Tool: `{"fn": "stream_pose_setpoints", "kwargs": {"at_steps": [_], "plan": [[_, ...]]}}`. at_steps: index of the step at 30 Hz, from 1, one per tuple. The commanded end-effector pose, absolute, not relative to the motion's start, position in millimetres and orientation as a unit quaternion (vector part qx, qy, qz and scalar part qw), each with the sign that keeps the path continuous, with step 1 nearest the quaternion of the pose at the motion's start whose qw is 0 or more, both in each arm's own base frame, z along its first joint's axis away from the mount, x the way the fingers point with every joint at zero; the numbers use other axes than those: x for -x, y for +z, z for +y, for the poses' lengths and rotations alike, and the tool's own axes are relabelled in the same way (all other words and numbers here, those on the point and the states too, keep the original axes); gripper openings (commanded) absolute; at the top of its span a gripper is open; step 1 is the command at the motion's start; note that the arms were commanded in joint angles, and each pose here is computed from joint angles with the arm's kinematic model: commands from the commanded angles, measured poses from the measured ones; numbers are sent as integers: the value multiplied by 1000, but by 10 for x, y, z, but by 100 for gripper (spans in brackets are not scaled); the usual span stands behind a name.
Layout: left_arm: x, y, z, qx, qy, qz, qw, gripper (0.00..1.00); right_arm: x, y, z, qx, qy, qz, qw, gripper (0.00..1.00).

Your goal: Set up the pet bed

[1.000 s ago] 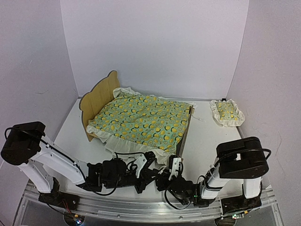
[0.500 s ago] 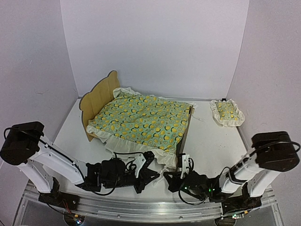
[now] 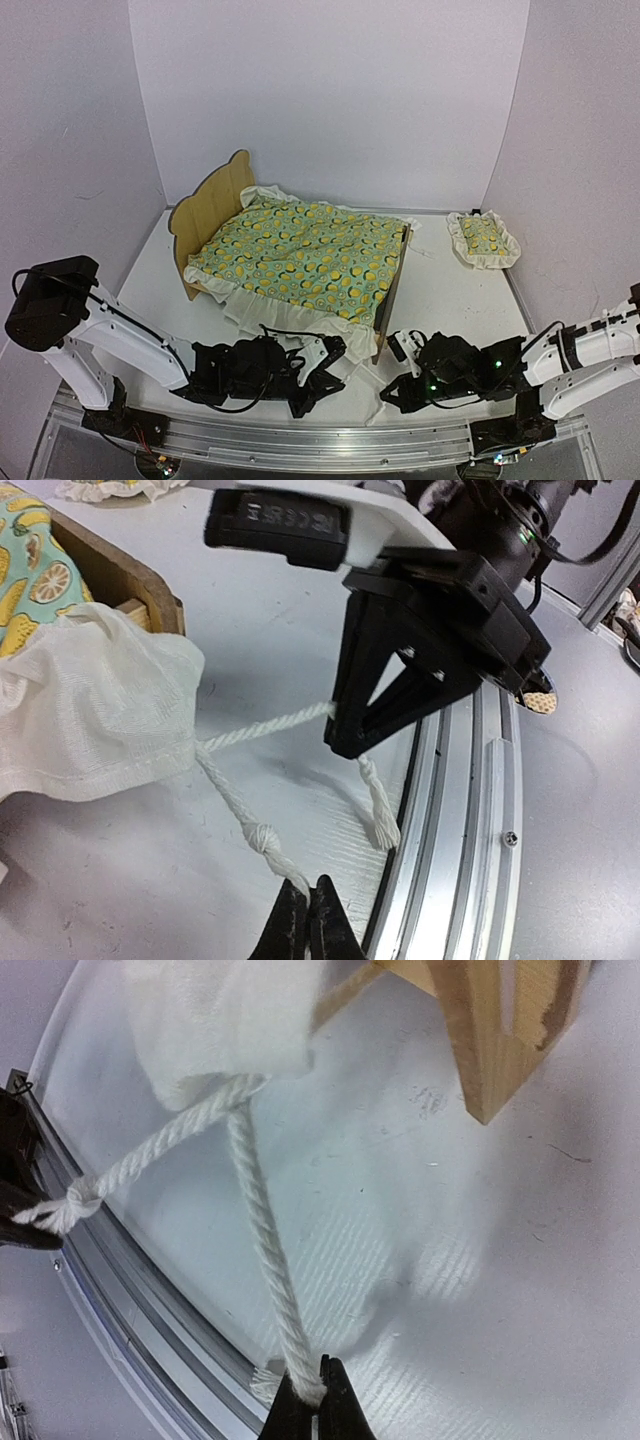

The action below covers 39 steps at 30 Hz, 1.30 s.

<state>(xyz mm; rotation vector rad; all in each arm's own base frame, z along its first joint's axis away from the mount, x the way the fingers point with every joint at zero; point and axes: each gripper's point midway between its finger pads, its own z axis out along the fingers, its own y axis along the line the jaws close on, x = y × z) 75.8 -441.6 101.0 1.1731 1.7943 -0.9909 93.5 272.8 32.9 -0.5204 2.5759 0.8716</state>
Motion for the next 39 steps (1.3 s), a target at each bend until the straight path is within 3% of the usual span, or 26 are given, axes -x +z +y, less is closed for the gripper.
{"fn": "stream_pose_setpoints", "kwargs": {"at_steps": [1,5,11,16,18,20,24,29,31,36,39], "plan": [[-506,1040,-4645,-506,-414,683,326,0,-899,410,2705,241,293,912,157,0],[-365,879,-4765,-516,-425,694,267,0,-928,541,2881,281,298,897,166,0],[-551,668,-4722,-492,-383,728,286,2,-1028,469,2897,265,282,905,179,0],[-771,843,-4557,-452,-357,746,334,43,-1039,476,2868,253,288,905,186,0],[-889,1059,-4502,-432,-350,744,371,86,-1020,474,2862,253,293,904,184,0],[-1004,1255,-4507,-414,-340,740,406,98,-1026,481,2847,251,294,903,187,0],[-1259,1398,-4533,-401,-275,733,475,84,-1033,547,2845,249,303,899,196,0],[-1381,1404,-4685,-476,-180,676,533,68,-1033,627,2861,242,320,893,204,0],[-1383,1415,-4741,-508,-155,643,551,68,-1029,653,2878,242,327,890,206,0],[-1407,1323,-4881,-572,-93,583,570,81,-1021,664,2910,245,333,887,204,0],[-1491,1290,-4927,-577,-59,575,577,78,-1010,676,2915,244,337,886,202,0]]}}
